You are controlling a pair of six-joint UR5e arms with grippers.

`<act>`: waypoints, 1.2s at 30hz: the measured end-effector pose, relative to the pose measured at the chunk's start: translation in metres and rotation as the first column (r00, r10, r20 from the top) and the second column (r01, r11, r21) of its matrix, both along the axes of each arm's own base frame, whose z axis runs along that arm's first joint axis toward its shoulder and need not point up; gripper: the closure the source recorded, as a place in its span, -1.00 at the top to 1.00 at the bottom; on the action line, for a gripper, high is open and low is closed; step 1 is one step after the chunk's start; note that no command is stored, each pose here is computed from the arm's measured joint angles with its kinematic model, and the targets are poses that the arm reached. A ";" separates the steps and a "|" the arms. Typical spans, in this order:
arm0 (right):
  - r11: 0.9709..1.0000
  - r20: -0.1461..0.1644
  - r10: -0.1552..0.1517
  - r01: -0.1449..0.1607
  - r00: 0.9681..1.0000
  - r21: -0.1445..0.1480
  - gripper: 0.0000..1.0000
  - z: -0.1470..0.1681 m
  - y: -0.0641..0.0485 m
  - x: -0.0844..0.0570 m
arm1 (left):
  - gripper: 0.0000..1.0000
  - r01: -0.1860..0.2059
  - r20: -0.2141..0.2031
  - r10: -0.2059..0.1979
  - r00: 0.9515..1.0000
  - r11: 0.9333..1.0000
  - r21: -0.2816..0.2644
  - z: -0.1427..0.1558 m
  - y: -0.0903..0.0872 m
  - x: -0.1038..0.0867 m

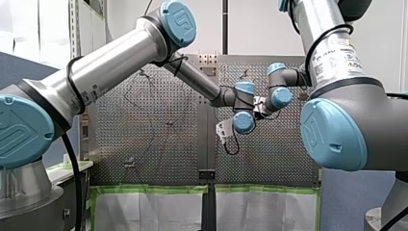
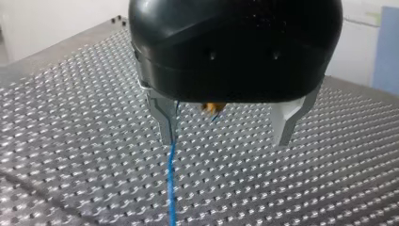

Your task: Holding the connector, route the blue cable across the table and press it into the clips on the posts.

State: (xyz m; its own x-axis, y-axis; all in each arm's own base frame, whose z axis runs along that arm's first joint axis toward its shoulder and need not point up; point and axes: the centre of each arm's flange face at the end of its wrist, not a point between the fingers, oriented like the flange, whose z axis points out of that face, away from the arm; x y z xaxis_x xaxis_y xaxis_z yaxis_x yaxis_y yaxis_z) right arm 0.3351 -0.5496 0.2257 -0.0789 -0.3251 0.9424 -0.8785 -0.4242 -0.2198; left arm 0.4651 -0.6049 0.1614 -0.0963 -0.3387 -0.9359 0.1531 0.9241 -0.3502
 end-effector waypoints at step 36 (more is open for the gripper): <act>1.000 0.002 0.020 -0.020 1.000 0.005 -1.00 0.000 0.004 0.005 | 0.61 -0.037 0.010 0.036 0.999 0.998 0.054 0.028 0.009 0.063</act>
State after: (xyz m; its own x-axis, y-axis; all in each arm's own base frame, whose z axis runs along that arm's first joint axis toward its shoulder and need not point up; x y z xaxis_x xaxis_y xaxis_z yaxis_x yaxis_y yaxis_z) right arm 0.3401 -0.5457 0.2261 -0.0741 -0.3313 0.9406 -0.8695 -0.4404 -0.2236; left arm 0.5284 -0.5959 0.1890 -0.0765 -0.2905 -0.9538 0.1216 0.9467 -0.2981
